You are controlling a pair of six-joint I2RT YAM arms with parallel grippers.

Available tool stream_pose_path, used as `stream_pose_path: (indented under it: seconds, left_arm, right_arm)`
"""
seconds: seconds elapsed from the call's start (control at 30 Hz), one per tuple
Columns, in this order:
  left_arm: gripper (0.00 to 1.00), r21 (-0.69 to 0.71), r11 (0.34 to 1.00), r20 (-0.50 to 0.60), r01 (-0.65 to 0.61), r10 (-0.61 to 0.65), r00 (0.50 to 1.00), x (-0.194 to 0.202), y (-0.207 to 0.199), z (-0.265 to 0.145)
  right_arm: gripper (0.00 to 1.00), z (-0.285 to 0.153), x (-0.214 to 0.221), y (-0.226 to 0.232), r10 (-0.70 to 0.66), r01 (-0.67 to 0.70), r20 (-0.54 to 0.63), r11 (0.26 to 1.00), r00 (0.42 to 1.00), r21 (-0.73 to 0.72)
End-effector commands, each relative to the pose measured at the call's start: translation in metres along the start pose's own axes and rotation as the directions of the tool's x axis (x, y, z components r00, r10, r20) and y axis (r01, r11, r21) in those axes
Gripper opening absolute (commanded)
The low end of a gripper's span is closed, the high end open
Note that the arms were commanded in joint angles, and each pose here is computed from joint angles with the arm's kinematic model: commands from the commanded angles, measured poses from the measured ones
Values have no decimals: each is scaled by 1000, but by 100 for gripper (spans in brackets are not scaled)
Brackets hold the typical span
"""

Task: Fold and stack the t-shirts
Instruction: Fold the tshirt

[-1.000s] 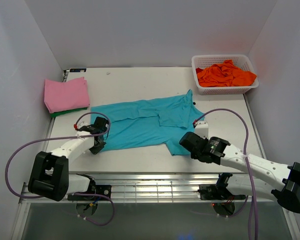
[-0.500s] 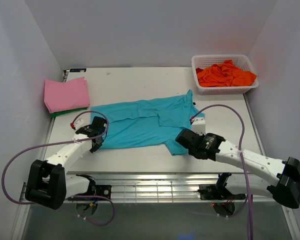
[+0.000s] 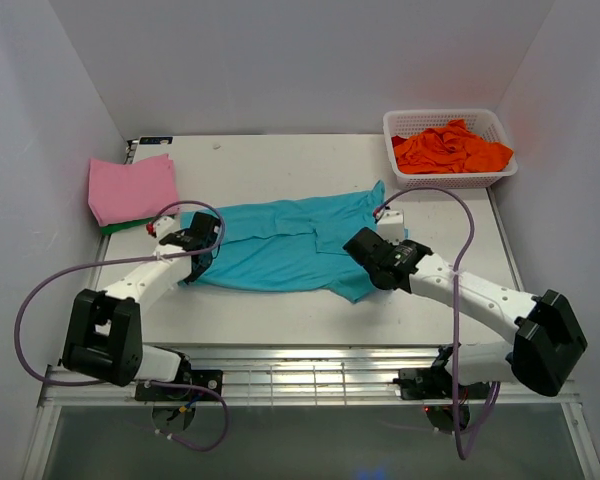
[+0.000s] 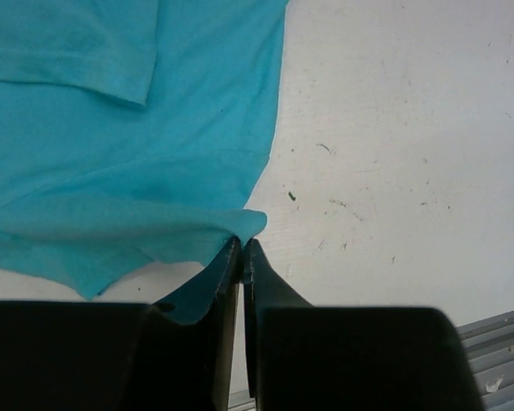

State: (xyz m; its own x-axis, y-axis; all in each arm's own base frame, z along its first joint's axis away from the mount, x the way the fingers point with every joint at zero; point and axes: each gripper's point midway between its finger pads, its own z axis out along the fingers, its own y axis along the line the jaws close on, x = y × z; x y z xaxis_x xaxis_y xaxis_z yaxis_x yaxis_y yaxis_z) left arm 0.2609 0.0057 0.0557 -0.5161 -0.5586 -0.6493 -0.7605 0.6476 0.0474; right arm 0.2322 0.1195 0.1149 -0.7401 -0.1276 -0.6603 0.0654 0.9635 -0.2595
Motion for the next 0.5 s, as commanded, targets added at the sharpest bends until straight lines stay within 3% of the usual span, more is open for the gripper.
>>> stream_pose_path:
  seconds: [0.0,0.17,0.47]
  left_arm:
    - [0,42,999,86,16,-19,996,-37,-29,-4]
    - [0,60,998,130,-20,12,991,-67,-62,-4]
    - [0,12,994,119,-108,106,987,-85,-98,26]
  right_arm:
    - [8,8,-44,5,14,-15,91,1000,996,11]
    - [8,24,-81,5,2,-4,110,1000,994,25]
    - [8,65,-152,12,-47,44,116,999,992,25]
